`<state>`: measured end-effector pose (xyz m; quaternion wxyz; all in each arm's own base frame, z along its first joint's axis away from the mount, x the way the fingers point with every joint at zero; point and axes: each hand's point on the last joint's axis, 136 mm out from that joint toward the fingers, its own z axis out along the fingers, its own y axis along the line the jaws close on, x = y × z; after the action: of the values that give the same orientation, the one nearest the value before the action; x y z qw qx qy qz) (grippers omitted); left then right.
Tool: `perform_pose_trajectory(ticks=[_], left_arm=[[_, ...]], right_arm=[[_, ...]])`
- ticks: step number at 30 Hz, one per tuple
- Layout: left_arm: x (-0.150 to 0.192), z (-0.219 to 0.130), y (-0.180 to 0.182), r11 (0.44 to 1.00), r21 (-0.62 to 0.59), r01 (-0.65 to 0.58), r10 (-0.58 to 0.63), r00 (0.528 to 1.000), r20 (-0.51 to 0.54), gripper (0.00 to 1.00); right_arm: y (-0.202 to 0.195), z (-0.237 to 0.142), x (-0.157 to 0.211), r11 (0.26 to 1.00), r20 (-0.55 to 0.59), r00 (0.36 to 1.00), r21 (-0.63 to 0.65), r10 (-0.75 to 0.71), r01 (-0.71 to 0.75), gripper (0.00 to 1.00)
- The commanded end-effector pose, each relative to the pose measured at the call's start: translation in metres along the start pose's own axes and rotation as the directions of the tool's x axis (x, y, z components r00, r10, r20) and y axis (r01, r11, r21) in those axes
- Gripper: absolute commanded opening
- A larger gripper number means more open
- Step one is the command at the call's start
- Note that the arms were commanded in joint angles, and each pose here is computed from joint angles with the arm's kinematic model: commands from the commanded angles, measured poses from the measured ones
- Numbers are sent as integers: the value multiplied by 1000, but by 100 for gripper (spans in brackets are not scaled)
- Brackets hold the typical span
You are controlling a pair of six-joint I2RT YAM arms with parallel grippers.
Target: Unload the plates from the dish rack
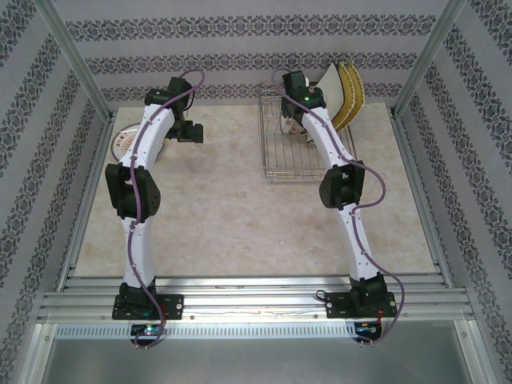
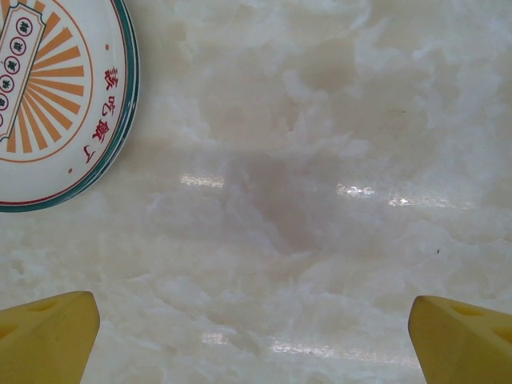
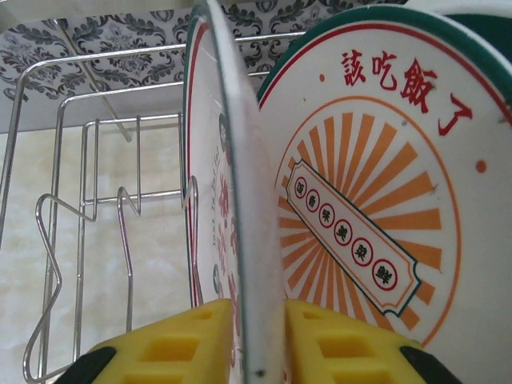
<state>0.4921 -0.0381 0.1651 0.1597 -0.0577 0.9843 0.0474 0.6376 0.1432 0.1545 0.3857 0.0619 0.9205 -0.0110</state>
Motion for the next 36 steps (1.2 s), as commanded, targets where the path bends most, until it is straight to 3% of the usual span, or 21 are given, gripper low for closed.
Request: perform_pose_trajectory(ticks=[1,10,25,30,36], left_arm=[[5,-7,3,1000,-21,-17,16,1000,-13,100],[3,-4,1,1000,-15,-4,4,1000,-7,100],[1,0,7,999,-28,19,-19,1000,0,100],[-3,-2,6,1000,-18,18,-17,1000,12,100],[-2,-5,8,999,-27,20,-20,1000,15,100]], right_arm=[[4,-1,-12,1000,47,999,-15,26,-25,19],[9,-32,-33,1000,101,995,-13,8,-6,0],[-18,-127,-70,998,173,984,64,-32,21,0],[-29,-159,-71,990,174,981,125,-85,63,0],[-31,-176,-60,994,149,986,88,-78,65,0]])
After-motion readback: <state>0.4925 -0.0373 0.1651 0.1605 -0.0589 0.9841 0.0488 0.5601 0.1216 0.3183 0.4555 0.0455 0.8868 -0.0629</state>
